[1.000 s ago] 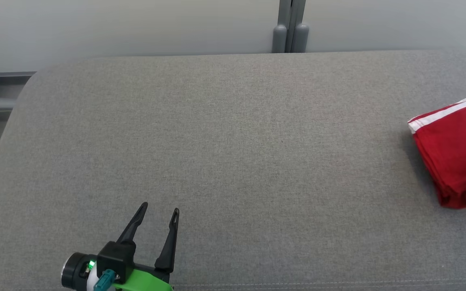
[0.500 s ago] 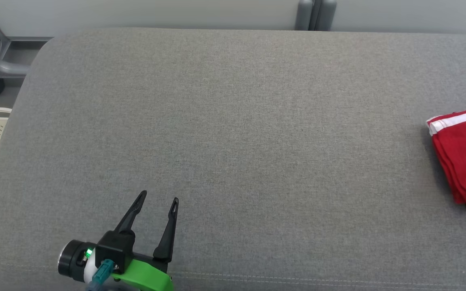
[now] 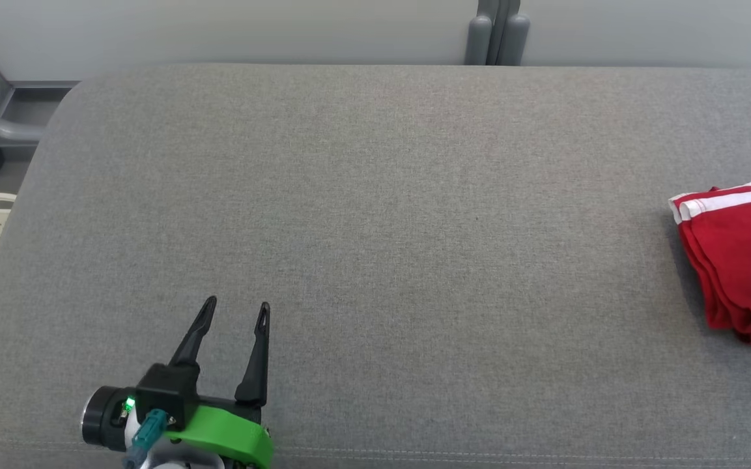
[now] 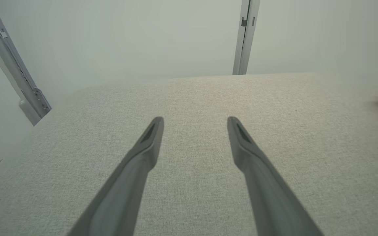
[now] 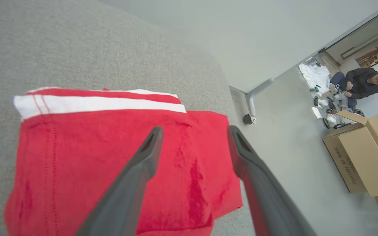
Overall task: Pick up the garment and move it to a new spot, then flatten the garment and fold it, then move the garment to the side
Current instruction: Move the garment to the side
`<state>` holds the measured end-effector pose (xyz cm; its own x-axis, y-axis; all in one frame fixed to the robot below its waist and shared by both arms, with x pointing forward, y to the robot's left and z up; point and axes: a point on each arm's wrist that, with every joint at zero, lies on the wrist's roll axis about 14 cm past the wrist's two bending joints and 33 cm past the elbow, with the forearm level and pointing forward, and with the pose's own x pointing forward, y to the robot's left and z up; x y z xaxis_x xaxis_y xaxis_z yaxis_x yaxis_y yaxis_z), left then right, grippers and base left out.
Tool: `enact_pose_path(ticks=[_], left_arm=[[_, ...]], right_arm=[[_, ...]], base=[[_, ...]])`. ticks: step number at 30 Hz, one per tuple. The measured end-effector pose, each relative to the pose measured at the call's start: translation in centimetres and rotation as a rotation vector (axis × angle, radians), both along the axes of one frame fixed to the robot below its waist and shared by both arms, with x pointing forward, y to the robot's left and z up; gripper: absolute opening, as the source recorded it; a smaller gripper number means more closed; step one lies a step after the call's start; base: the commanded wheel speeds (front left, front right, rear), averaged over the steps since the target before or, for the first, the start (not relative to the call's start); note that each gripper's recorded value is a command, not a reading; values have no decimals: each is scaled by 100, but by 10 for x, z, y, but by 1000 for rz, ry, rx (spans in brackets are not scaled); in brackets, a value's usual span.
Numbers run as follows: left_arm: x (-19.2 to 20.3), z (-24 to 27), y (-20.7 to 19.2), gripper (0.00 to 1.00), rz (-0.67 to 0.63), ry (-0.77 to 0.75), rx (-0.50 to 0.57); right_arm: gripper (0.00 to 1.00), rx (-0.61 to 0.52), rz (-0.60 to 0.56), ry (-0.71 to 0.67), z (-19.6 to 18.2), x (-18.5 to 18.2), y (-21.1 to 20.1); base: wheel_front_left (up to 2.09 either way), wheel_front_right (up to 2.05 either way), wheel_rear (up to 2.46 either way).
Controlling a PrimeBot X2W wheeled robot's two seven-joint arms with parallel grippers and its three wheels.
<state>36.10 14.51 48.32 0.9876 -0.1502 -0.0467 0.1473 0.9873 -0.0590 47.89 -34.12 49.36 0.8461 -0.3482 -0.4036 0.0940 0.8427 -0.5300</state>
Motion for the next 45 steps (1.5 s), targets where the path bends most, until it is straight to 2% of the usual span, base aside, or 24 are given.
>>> enact_pose_path(ticks=[9,16,22,29,37,45], left_arm=[[-12,11,22,100,112,-17,-81],[-21,21,38,100,176,-49,-82],[-30,24,49,100,206,-62,-66],[-41,25,65,100,243,-68,-55],[-52,24,62,100,196,-80,-78],[-58,15,57,100,179,-58,-64]], right_arm=[[100,215,166,-350,39,-4,59],[100,360,258,-504,56,-26,110],[100,446,261,-528,53,-48,130],[100,521,339,-531,48,-73,168],[100,677,341,-527,32,-106,182],[100,720,339,-501,18,-124,188]], base=[[0,0,0],[0,0,0],[0,0,0],[0,0,0],[0,0,0],[0,0,0]])
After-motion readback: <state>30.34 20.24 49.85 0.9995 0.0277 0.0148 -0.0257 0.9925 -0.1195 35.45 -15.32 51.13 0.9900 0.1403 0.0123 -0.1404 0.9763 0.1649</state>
